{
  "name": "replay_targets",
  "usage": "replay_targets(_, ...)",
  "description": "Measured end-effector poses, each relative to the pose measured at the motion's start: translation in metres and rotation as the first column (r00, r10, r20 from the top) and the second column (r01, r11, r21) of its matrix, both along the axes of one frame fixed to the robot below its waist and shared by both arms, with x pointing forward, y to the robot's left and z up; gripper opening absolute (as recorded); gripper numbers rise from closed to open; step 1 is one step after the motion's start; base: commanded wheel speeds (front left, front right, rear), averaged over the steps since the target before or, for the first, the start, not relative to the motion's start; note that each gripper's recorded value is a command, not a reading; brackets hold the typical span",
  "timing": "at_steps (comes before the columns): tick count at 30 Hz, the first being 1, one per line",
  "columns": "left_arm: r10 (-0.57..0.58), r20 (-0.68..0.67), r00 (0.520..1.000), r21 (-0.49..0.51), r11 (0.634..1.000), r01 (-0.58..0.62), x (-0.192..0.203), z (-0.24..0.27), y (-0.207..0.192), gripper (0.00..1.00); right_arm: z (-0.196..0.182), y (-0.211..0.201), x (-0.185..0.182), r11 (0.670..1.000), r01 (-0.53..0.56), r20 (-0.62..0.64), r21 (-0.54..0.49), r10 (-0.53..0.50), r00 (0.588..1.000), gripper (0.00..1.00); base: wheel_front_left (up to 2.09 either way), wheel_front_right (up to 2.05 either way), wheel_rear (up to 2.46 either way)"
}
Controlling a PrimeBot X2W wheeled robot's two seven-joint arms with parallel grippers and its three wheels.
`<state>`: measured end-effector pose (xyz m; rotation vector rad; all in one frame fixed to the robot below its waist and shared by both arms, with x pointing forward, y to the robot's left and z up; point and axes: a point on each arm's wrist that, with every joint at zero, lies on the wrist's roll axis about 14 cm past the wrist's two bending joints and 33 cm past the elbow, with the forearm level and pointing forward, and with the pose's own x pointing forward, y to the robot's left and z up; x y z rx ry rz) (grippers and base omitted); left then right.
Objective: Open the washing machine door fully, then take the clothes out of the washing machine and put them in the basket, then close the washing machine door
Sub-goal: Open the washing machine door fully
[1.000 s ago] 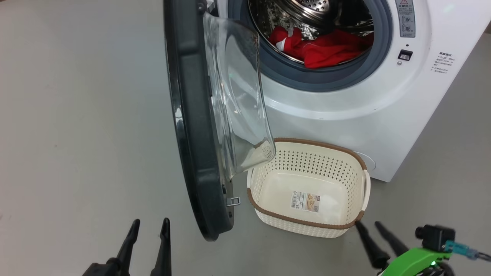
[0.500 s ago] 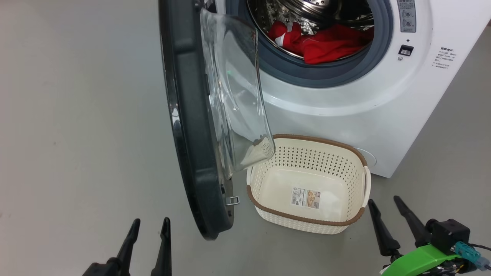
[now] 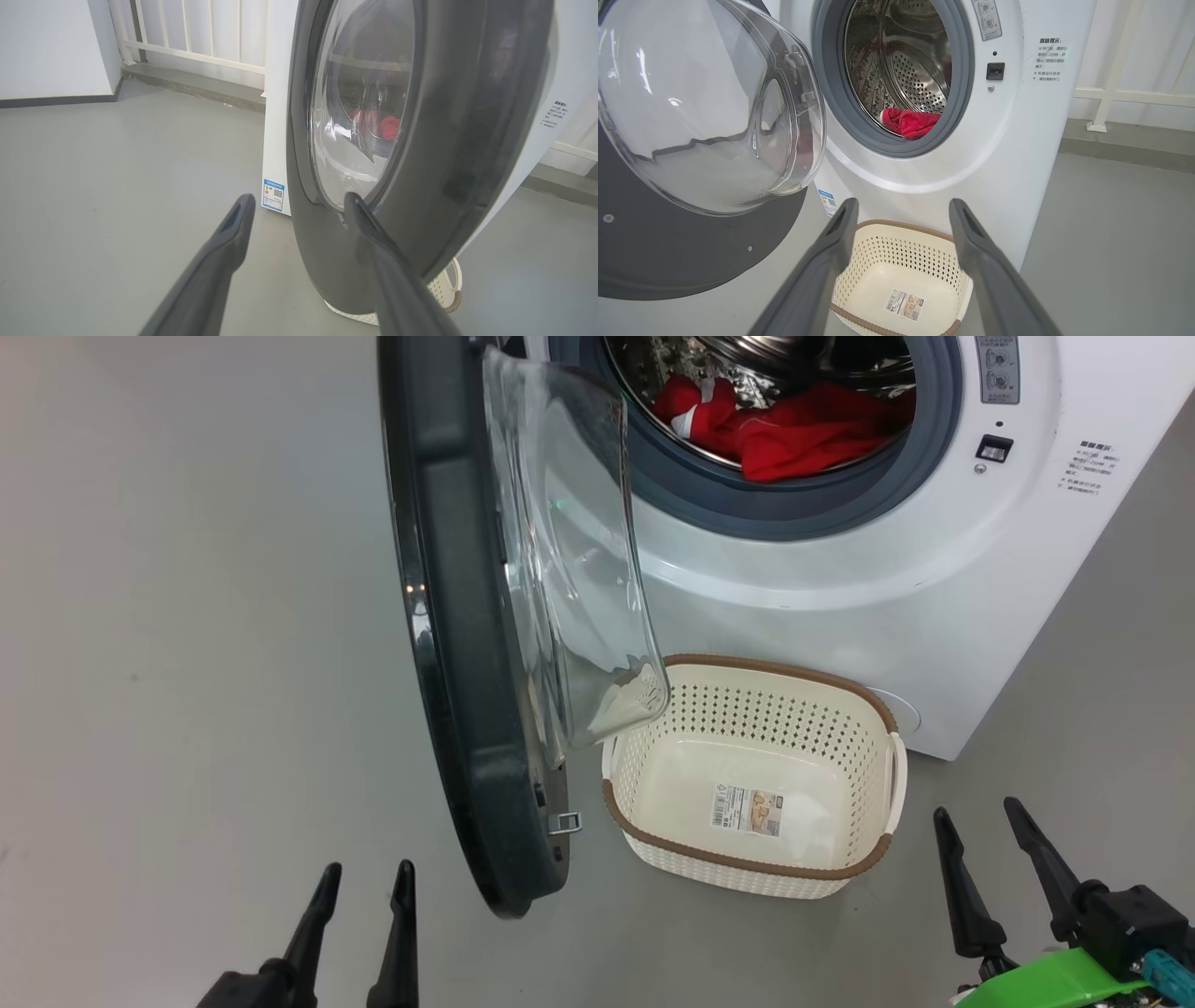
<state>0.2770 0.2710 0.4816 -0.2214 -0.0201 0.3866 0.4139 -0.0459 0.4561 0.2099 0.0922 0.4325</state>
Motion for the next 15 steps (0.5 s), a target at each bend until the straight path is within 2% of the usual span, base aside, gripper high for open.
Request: replay_targets(15, -0.002, 0.004, 1.000, 0.001, 1.000, 0.002, 0.0011, 0.0012, -0.0004, 1.00, -0.0034, 0.0005, -0.0039, 1.000, 0.006, -0.011, -0.003, -0.006, 1.000, 1.00, 0.00, 0.00, 0.00)
